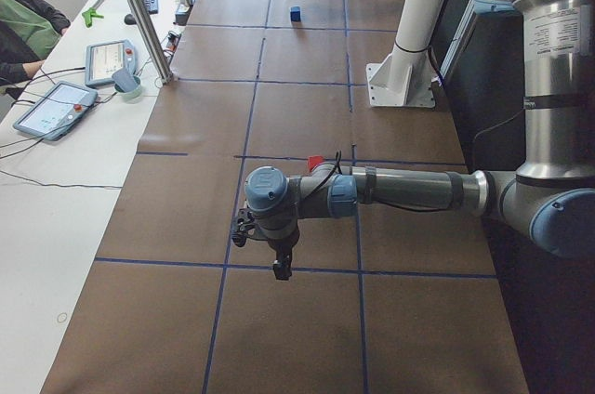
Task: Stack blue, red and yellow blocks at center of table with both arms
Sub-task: 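Reach the right gripper down to the blue block and grasp it, then carry the blue block with the right gripper to the table center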
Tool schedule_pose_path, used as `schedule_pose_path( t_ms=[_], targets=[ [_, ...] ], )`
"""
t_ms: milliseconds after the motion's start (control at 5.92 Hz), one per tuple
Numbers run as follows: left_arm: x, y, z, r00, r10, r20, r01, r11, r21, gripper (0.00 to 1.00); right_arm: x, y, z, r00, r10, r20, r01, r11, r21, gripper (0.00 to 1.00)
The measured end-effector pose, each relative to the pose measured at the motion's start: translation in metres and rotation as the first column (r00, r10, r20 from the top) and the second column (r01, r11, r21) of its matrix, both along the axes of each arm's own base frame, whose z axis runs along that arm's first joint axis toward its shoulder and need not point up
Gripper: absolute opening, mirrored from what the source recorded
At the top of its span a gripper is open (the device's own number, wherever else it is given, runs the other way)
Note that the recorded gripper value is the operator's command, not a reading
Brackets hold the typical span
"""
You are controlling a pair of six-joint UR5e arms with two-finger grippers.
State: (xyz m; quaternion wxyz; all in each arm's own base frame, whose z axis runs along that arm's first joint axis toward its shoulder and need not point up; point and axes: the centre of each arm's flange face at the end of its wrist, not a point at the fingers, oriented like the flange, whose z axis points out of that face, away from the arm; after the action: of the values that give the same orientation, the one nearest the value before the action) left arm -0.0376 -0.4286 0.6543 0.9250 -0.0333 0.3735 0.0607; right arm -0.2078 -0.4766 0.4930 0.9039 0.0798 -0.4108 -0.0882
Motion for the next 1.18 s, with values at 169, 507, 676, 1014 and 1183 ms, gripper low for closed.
schedule_pose_path(
  t_ms=[169, 507, 676, 1014, 1183],
  targets=[
    [0.000, 0.000, 0.000, 1.000, 0.000, 0.000, 0.000, 1.000, 0.000, 1.00, -0.033, 0.008, -0.002, 1.000, 0.016, -0.020, -0.016, 1.000, -0.006, 1.00],
    [0.000, 0.000, 0.000, 1.000, 0.000, 0.000, 0.000, 1.000, 0.000, 1.00, -0.060, 0.018, 0.018, 0.998, -0.006, -0.056, 0.005, 1.000, -0.027, 1.00],
    [0.000, 0.000, 0.000, 1.000, 0.001, 0.000, -0.001, 1.000, 0.000, 1.00, -0.068, 0.020, 0.032, 0.997, -0.018, -0.078, 0.015, 0.999, -0.040, 0.99],
    [0.000, 0.000, -0.001, 1.000, 0.002, -0.001, -0.002, 1.000, 0.002, 1.00, -0.083, 0.024, 0.048, 0.994, -0.040, -0.106, 0.035, 0.998, -0.052, 0.15],
    [0.000, 0.000, -0.001, 1.000, 0.002, 0.000, -0.002, 1.000, 0.002, 1.00, -0.087, 0.025, 0.047, 0.993, -0.045, -0.105, 0.041, 0.998, -0.049, 0.00]
  ],
)
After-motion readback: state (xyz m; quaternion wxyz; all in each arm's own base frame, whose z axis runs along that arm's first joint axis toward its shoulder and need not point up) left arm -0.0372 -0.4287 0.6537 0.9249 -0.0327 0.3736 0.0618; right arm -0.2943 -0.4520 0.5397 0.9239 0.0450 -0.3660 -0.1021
